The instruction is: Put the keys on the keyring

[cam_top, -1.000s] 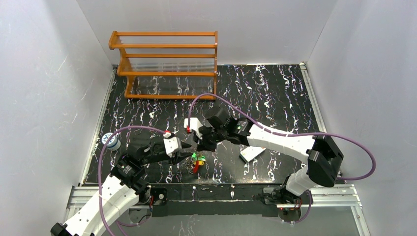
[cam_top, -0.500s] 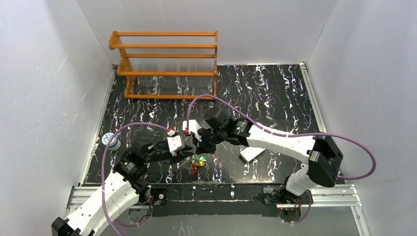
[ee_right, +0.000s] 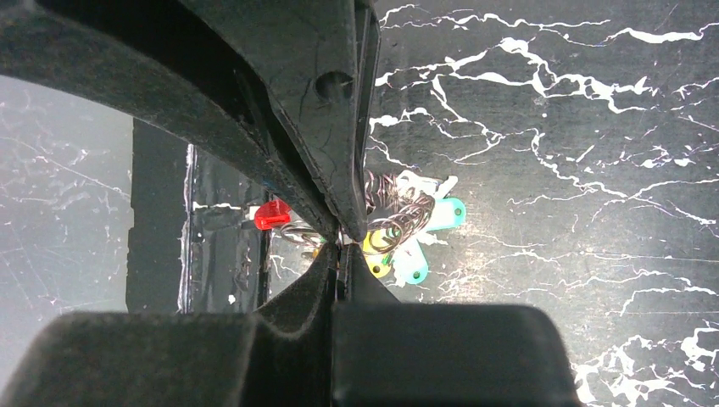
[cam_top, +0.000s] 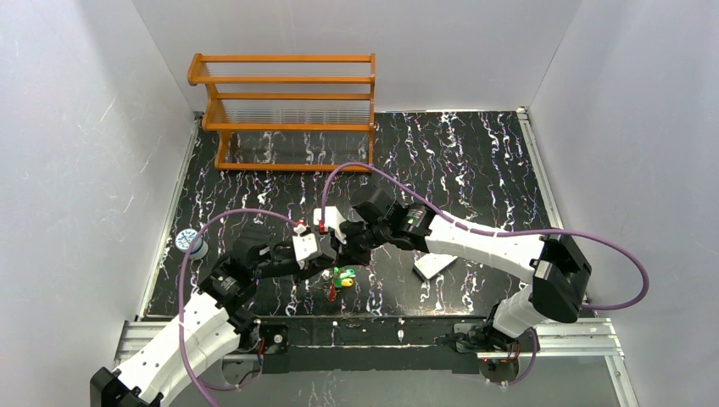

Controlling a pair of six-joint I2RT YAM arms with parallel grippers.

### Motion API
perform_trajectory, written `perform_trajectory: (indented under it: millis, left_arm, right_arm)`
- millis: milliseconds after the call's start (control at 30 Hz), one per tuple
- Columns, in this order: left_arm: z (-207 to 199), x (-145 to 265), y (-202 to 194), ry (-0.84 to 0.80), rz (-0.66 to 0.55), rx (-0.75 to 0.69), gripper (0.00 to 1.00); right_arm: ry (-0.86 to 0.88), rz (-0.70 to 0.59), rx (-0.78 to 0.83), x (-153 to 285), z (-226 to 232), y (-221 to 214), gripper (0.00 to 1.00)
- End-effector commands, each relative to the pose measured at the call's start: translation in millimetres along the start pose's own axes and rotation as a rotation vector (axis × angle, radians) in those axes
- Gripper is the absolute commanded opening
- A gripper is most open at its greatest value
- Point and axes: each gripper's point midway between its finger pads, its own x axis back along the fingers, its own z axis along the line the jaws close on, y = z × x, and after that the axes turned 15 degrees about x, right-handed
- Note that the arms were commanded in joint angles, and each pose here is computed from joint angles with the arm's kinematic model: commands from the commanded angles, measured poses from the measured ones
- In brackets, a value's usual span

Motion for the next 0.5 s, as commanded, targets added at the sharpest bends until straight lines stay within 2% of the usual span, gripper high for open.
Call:
perform_trajectory:
  millis: [0,100,300,467]
  left_arm:
    - [-5,0,4,-0.029,0.004,-0.021,0.06]
    - [-4,1,4,-0.019,0.016,-0.012,0.0]
    - [-4,4,8,-0.007,0.002,-0.033,0.0]
    - [-7,10,18,0.0,-0.044,-0.09,0.0]
  right_arm:
    - [-0.025,-0.121,0.049,16,-5,46,0.01]
    - [-0.025,-0.122,0.047,16,-5,45,0.01]
    - [-0.075,-0.125,0.05,19,-10,45,0.03]
    - [-0.199,-0.253,0.097,38,-16,61,0.36]
